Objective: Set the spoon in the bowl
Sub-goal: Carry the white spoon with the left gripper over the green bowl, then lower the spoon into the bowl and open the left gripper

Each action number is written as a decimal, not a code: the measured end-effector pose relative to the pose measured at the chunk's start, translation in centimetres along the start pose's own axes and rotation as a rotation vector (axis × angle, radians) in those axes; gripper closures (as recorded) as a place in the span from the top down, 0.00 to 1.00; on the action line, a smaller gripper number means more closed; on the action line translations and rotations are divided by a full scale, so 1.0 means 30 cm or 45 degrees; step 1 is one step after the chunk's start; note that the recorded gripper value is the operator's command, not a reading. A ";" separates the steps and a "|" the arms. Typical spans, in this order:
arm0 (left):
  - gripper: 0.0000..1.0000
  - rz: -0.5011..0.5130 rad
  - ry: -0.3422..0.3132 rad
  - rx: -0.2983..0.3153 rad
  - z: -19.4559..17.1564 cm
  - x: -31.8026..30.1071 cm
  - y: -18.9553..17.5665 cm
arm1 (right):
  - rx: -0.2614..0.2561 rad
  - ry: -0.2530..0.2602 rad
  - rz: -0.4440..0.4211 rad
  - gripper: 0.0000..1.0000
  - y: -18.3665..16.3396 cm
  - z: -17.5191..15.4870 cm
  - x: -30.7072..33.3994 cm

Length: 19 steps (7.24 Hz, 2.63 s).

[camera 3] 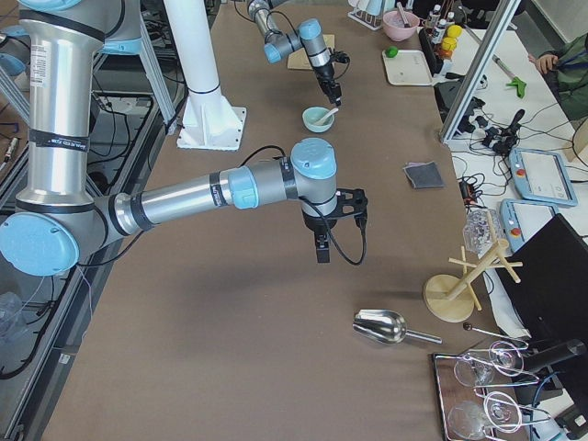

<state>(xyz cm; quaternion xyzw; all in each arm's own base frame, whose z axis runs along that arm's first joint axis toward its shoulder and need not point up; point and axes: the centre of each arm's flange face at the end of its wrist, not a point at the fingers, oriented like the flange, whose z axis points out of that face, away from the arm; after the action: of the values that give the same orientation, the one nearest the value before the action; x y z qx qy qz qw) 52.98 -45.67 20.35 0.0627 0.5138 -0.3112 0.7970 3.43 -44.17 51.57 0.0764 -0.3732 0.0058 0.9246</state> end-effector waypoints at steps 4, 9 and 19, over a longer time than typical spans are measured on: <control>0.97 0.273 -0.137 -0.060 -0.188 -0.116 -0.159 | -0.045 0.013 0.048 1.00 0.078 0.053 0.072; 0.97 0.891 -0.499 -0.264 -0.713 -0.771 -0.992 | -0.105 0.047 0.028 1.00 0.185 0.119 0.272; 0.98 0.904 -0.419 -0.459 -1.030 -1.871 -1.320 | -0.144 -0.107 -0.029 1.00 0.255 0.182 0.399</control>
<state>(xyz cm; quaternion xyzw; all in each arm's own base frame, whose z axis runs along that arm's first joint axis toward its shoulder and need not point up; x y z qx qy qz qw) -8.93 -40.07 62.89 0.0448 0.3725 0.0711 0.9242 7.79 -37.95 64.76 0.0284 -0.4103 -0.0290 0.9110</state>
